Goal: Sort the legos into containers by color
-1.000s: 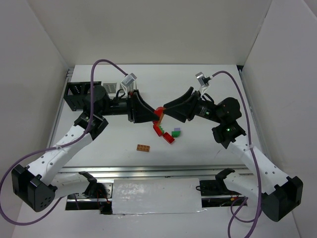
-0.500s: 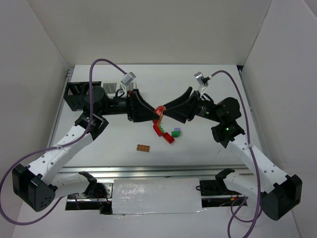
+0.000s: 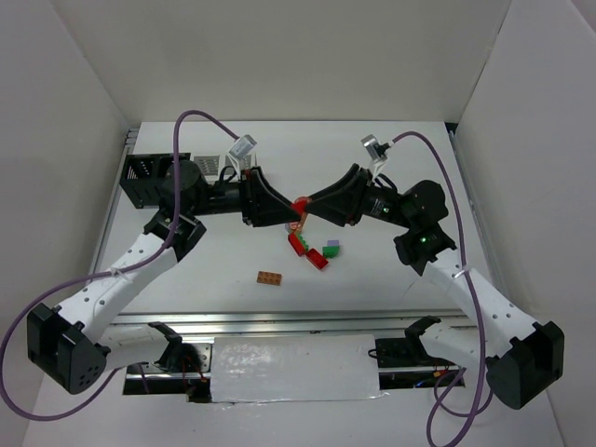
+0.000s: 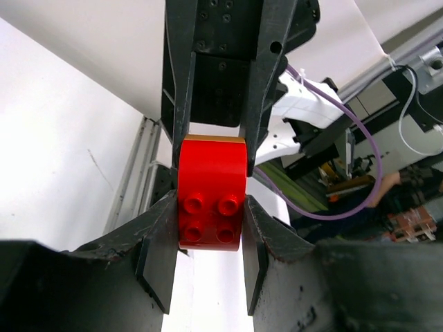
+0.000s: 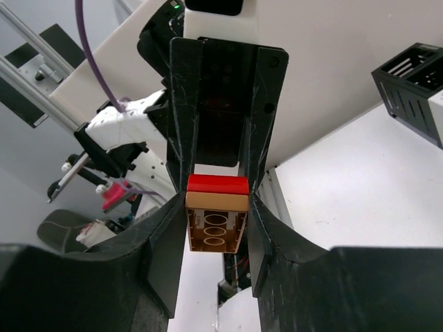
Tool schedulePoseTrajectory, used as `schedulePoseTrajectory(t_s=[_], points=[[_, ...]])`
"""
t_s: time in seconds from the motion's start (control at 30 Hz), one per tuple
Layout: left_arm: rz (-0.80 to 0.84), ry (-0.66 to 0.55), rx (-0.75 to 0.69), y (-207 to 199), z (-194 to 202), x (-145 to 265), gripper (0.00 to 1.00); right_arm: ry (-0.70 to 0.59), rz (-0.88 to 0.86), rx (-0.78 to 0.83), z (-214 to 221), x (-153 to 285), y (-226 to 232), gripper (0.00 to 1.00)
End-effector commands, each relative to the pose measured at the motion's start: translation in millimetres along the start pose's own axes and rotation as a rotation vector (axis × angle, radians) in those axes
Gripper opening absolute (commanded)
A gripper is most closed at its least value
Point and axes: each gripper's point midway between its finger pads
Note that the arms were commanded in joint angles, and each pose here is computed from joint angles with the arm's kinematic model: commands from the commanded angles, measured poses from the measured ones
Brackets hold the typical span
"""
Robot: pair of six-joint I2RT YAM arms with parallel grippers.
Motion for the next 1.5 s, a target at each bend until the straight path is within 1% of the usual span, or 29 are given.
schedulePoseTrajectory(t_s=[0.0, 0.07, 0.1, 0.13, 0.17, 0.27, 0.33, 0.37, 0.4, 0.43, 0.47, 0.5, 0.53, 0.57, 0.6, 0.63, 0.67, 0.7, 0.73, 0.83, 1.0, 1.1, 1.17, 1.2, 1.27, 1.3, 1.37, 1.4, 1.47], points=[[-0.033, -0.050, -0.063, -3.0, -15.4, 5.4, 0.00, -0.041, 0.053, 0.073, -3.3, 6.0, -10.4, 0.00], [-0.124, -0.071, -0.029, 17.2, -21.4, 19.9, 0.00, -0.047, 0.081, 0.118, -2.7, 13.8, -20.4, 0.00], [-0.145, -0.086, -0.014, 24.3, -24.5, 27.1, 0.00, -0.049, 0.086, 0.123, 1.8, 19.9, -26.0, 0.00], [-0.154, -0.135, -0.008, 29.9, -39.1, 43.4, 0.00, -0.034, 0.067, 0.108, 5.9, 24.8, -25.1, 0.00], [-0.161, -0.155, 0.011, 37.3, -38.8, 53.4, 0.00, -0.052, 0.073, 0.108, 1.8, 32.0, -30.1, 0.00], [-0.192, -0.205, -0.016, 45.4, -58.6, 80.1, 0.00, -0.058, 0.064, 0.087, 3.7, 40.2, -35.3, 0.00], [-0.264, -0.214, -0.027, 59.3, -65.1, 91.7, 0.00, -0.056, 0.080, 0.098, 3.5, 40.2, -38.8, 0.00], [-0.302, -0.228, -0.050, 61.8, -75.2, 95.4, 0.00, -0.063, 0.094, 0.103, 1.3, 40.6, -41.2, 0.00], [-0.390, -0.244, -0.044, 75.8, -81.3, 105.5, 0.00, -0.066, 0.134, 0.080, 0.7, 41.1, -47.6, 0.00], [-0.527, -0.231, -0.116, 99.7, -84.9, 117.1, 0.00, -0.083, 0.176, 0.097, -2.8, 41.8, -55.3, 0.00], [-0.828, -0.287, -0.037, 133.4, -94.0, 148.6, 0.00, -0.136, 0.248, 0.091, -13.1, 43.6, -66.5, 0.00], [-0.972, -0.320, -0.027, 151.7, -99.0, 169.1, 0.00, -0.142, 0.297, 0.068, -14.0, 45.6, -72.1, 0.00], [-1.084, -0.309, -0.032, 175.4, -99.6, 185.9, 0.00, -0.153, 0.324, 0.074, -17.1, 47.2, -76.0, 0.00], [-1.238, -0.357, -0.052, 189.5, -112.5, 211.3, 0.00, -0.169, 0.348, 0.070, -20.5, 48.4, -79.0, 0.00], [-1.320, -0.362, -0.045, 201.6, -112.8, 225.2, 0.00, -0.165, 0.355, 0.072, -20.3, 48.6, -77.1, 0.00], [-1.387, -0.345, -0.014, 226.8, -108.7, 235.9, 0.00, -0.168, 0.359, 0.074, -21.2, 48.9, -76.0, 0.00], [-1.450, -0.366, -0.028, 236.3, -119.2, 247.2, 0.00, -0.166, 0.366, 0.073, -21.7, 49.2, -73.7, 0.00], [-1.489, -0.360, -0.013, 247.5, -119.5, 254.1, 0.00, -0.161, 0.371, 0.082, -21.6, 49.5, -73.1, 0.00], [-1.517, -0.336, 0.005, 269.1, -119.6, 257.0, 0.00, -0.159, 0.376, 0.084, -21.5, 50.3, -72.4, 0.00], [-1.571, -0.315, 0.025, 303.8, -119.6, 264.1, 0.00, -0.160, 0.395, 0.104, -22.0, 54.4, -68.0, 0.00], [-1.604, -0.240, 0.064, 339.7, -103.7, 267.6, 0.00, -0.137, 0.438, 0.125, -18.2, 61.3, -67.9, 0.00], [-1.604, -0.202, 0.072, 349.1, -96.3, 267.4, 0.01, -0.129, 0.448, 0.118, -15.7, 62.7, -70.0, 0.00], [-1.607, -0.191, 0.078, 349.4, -93.0, 268.0, 0.05, -0.127, 0.450, 0.110, -14.8, 62.4, -71.6, 0.00], [-1.610, -0.182, 0.083, 349.7, -87.7, 268.9, 0.11, -0.124, 0.446, 0.108, -14.7, 61.9, -71.5, 0.00], [-1.605, -0.188, 0.076, 349.2, -87.0, 268.6, 0.19, -0.121, 0.437, 0.104, -15.0, 59.6, -71.7, 0.00], [-1.606, -0.181, 0.077, 349.7, -83.2, 269.3, 0.32, -0.117, 0.434, 0.097, -14.4, 58.5, -72.7, 0.00], [-1.599, -0.173, 0.074, 351.1, -82.0, 268.8, 0.44, -0.105, 0.423, 0.091, -14.4, 55.1, -73.6, 0.00], [-1.596, -0.167, 0.079, 352.6, -80.8, 268.2, 0.56, -0.102, 0.421, 0.089, -15.0, 54.4, -74.0, 0.00], [-1.585, -0.158, 0.084, 353.2, -78.9, 266.0, 0.68, -0.095, 0.416, 0.079, -15.4, 52.0, -76.2, 0.00]])
Point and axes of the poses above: each gripper's point midway between its finger pads, its own x axis back along the fingers, its own y axis along the line the jaws close on, z = x × y, and after that the axes turned 6 degrees about -x, right-handed
